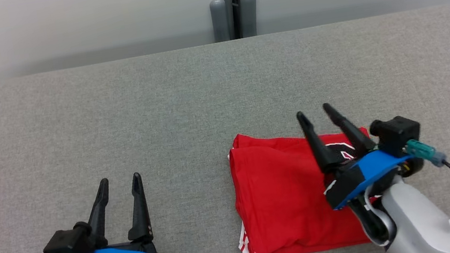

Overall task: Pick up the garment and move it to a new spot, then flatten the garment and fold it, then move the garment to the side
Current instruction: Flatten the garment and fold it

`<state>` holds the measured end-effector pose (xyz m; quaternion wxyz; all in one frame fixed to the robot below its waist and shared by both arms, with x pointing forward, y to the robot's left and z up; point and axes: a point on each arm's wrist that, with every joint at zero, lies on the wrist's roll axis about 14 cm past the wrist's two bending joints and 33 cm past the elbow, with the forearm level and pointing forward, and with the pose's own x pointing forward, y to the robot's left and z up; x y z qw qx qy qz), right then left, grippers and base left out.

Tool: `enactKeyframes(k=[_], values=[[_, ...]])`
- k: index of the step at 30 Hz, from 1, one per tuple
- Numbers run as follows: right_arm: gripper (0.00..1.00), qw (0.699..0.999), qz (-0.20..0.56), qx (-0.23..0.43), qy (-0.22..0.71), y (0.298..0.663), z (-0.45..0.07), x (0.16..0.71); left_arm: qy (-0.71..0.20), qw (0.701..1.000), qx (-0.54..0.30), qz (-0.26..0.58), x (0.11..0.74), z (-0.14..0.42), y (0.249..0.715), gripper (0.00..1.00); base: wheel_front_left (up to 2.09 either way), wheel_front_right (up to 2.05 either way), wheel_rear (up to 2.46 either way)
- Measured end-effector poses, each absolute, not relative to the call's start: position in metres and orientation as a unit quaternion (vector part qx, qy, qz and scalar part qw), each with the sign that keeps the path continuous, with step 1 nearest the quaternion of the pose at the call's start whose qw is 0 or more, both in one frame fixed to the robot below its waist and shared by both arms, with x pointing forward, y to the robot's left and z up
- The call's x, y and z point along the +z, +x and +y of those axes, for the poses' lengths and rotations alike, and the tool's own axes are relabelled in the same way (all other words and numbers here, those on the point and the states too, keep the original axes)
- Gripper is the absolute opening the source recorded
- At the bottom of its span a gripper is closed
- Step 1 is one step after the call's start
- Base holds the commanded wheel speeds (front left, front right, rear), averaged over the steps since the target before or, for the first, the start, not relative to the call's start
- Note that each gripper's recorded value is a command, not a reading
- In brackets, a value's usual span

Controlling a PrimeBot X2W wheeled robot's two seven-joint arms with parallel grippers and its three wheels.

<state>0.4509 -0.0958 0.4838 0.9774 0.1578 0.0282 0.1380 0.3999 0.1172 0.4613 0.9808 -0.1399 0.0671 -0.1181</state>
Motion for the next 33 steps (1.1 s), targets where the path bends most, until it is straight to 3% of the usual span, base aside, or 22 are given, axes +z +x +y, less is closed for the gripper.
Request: enactKeyframes(k=[12, 33], values=[[1.00, 0.997, 0.008, 0.005, 0.074, 0.402, -0.193, 0.475, -0.143, 0.982, -0.103, 0.060, 0.462, 0.115, 0.397, 1.00, 0.00, 0.00, 0.00], [1.00, 0.997, 0.010, 0.007, 0.073, 0.383, -0.191, 0.474, -0.132, 0.988, -0.051, 0.060, 0.451, 0.148, 0.381, 1.00, 0.00, 0.00, 0.00]])
